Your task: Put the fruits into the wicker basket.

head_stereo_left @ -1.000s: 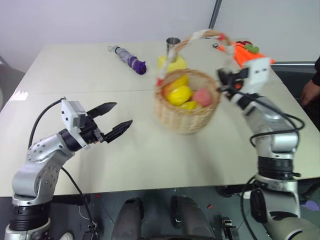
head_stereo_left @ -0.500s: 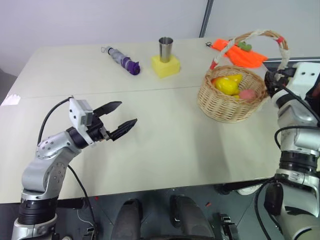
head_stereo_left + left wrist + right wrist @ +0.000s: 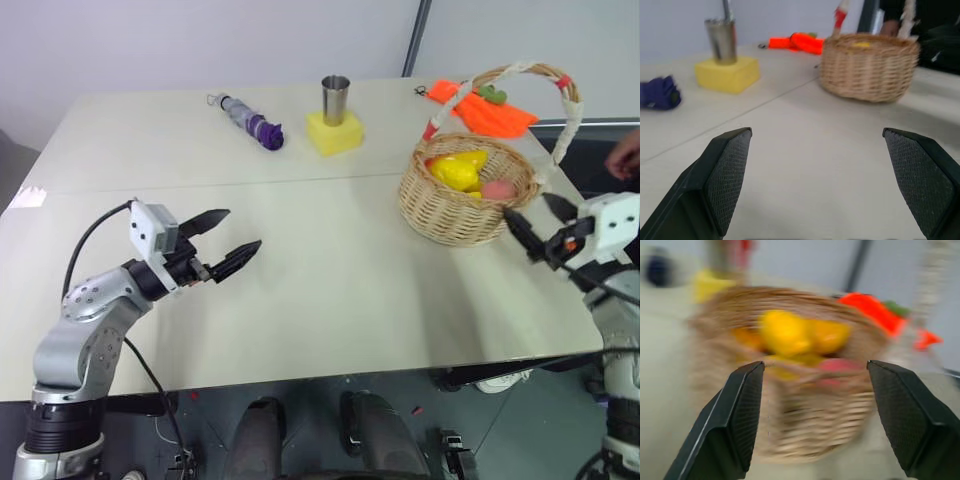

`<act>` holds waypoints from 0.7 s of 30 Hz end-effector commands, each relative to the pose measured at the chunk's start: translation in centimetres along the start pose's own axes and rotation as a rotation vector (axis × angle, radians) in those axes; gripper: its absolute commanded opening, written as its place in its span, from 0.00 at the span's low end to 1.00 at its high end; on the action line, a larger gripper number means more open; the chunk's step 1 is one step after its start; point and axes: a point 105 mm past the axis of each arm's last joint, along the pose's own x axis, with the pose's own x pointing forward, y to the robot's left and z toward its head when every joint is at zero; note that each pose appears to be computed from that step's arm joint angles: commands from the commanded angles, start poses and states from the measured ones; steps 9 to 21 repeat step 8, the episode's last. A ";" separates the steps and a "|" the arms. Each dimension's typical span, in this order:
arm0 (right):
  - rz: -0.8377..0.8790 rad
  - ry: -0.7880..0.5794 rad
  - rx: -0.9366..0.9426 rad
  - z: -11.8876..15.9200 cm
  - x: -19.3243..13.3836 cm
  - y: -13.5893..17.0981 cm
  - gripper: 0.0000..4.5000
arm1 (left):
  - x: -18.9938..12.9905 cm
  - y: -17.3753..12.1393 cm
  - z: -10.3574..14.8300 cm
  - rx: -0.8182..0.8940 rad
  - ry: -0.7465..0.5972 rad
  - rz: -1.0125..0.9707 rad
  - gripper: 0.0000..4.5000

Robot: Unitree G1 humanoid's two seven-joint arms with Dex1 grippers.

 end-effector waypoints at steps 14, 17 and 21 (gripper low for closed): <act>0.415 -0.030 -0.011 0.6 1.8 9.0 0.75 | -2.0 1.4 -1.6 0.059 0.044 0.138 1.00; 0.415 -0.030 -0.011 0.6 1.8 9.0 0.75 | -2.0 1.4 -1.6 0.059 0.044 0.138 1.00; 0.415 -0.030 -0.011 0.6 1.8 9.0 0.75 | -2.0 1.4 -1.6 0.059 0.044 0.138 1.00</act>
